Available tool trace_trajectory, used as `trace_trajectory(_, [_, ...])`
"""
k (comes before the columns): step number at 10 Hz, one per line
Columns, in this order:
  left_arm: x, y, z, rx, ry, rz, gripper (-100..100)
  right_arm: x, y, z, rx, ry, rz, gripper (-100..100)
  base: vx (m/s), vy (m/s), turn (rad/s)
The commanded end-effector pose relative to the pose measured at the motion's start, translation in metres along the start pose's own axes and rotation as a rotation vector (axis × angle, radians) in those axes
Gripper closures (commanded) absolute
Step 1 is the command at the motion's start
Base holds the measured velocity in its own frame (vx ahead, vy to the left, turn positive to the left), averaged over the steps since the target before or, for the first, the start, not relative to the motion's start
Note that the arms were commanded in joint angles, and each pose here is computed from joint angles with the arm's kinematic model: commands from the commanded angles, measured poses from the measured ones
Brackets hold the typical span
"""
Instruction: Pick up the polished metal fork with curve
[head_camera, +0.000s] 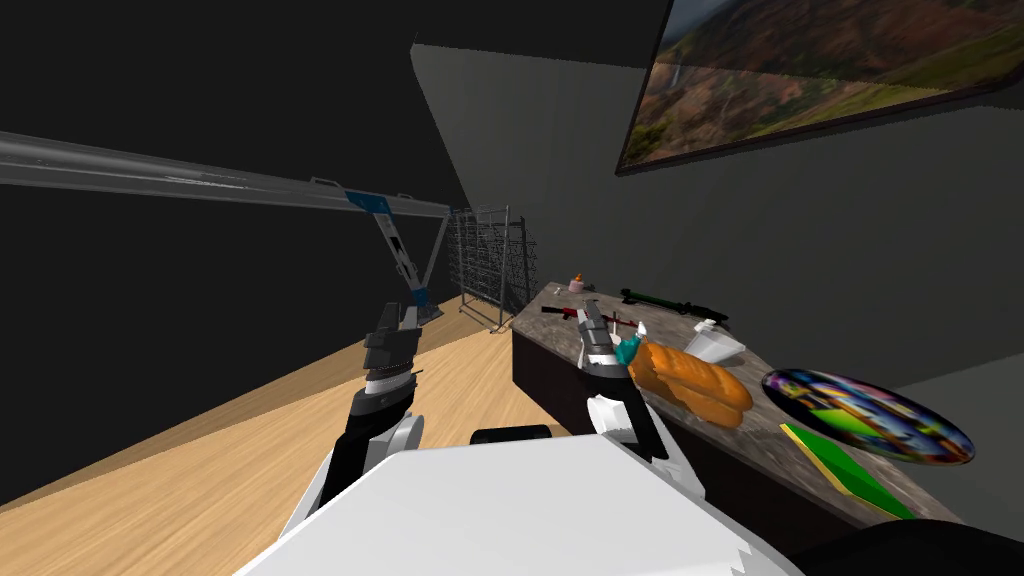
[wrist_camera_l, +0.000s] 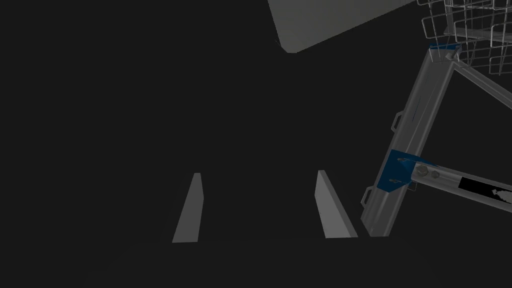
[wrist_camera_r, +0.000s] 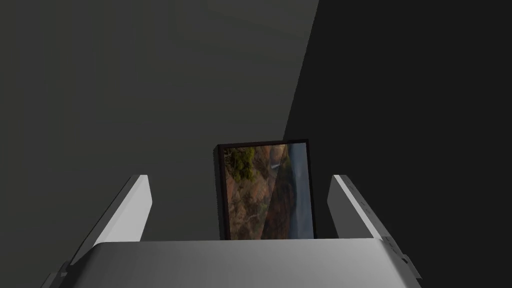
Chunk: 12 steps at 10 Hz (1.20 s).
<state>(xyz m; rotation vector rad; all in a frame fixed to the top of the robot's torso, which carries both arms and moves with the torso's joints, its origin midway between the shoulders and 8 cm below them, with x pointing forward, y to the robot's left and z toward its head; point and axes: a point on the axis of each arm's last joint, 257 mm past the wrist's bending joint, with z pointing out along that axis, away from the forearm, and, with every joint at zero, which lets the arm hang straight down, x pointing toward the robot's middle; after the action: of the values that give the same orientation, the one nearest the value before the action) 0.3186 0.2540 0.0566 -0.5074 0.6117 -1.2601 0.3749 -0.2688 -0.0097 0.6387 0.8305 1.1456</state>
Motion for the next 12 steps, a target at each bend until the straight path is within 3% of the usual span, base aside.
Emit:
trace_trajectory(1, [0.000, 0.000, 0.000, 0.000, 0.000, 0.000, 0, -0.003, -0.013, 0.003, 0.032, 0.021, -0.028, -100, -0.065, -0.060, 0.100])
trace_trajectory(12, [0.000, 0.000, 0.000, 0.000, 0.000, 0.000, 0, -0.026, -0.104, 0.009, 0.304, 0.135, -0.170, -100, -0.037, -0.036, 0.082])
